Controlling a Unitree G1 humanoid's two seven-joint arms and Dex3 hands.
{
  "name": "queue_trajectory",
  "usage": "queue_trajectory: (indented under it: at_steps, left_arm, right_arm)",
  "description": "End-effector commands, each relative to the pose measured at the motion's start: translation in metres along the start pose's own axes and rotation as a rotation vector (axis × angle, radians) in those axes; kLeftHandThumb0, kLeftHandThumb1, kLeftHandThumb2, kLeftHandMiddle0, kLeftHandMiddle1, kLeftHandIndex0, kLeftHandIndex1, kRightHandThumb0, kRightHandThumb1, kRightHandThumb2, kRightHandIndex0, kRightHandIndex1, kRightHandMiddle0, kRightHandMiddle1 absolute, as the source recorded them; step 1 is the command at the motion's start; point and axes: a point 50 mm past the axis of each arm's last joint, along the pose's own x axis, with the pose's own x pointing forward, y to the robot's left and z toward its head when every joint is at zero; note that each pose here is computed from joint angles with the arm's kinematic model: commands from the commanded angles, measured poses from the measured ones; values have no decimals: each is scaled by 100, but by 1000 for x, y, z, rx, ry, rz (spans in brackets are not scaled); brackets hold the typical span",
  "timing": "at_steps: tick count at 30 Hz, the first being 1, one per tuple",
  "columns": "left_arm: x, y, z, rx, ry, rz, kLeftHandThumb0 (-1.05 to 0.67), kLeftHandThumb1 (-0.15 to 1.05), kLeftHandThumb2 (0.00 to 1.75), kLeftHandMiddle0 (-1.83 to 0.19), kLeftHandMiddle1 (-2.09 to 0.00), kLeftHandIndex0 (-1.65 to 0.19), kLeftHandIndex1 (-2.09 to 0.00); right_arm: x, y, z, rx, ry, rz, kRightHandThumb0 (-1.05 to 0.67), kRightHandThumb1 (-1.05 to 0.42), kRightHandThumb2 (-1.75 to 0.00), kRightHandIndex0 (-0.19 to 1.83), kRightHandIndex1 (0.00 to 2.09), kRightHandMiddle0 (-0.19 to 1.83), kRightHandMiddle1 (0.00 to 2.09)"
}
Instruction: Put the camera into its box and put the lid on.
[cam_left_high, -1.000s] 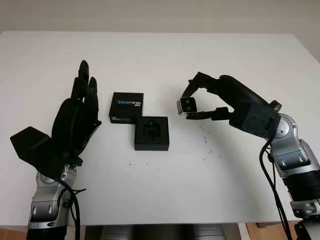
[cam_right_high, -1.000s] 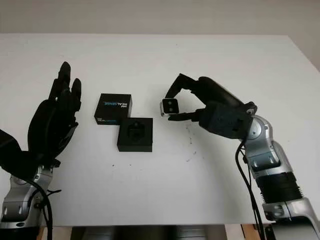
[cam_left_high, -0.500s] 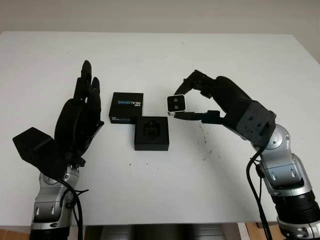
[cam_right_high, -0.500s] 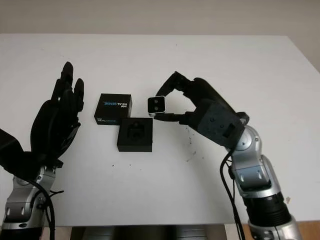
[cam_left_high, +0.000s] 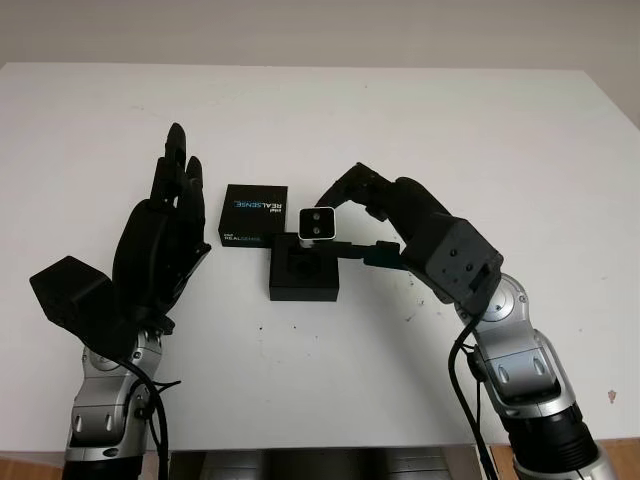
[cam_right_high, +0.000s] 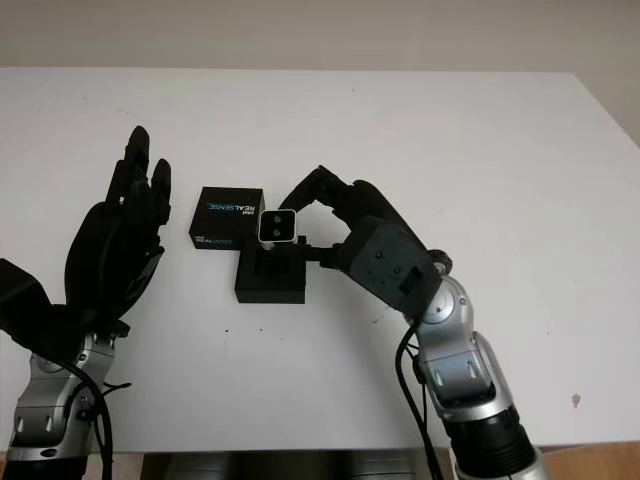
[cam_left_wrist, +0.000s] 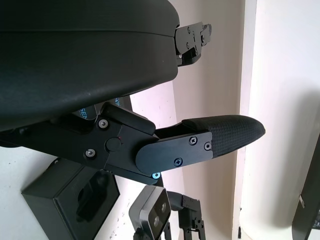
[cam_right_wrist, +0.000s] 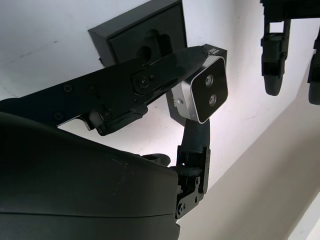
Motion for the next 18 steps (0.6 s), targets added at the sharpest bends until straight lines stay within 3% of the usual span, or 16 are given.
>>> queue_trajectory:
  at_steps: [1,18]
  left_arm:
    - [-2,-2,2,2,-9,-1,-83,105,63,19,0,19,0]
    - [-4,0,0,4,-1,3,-82,105,63,19,0,19,0]
  right_arm:
    - [-1,4,-3,17,-5,-5,-44,-105,-7,29,6,30,174]
    - [-6,17,-29,123,-8,-57,-44,-105,-6,19,2,23,167]
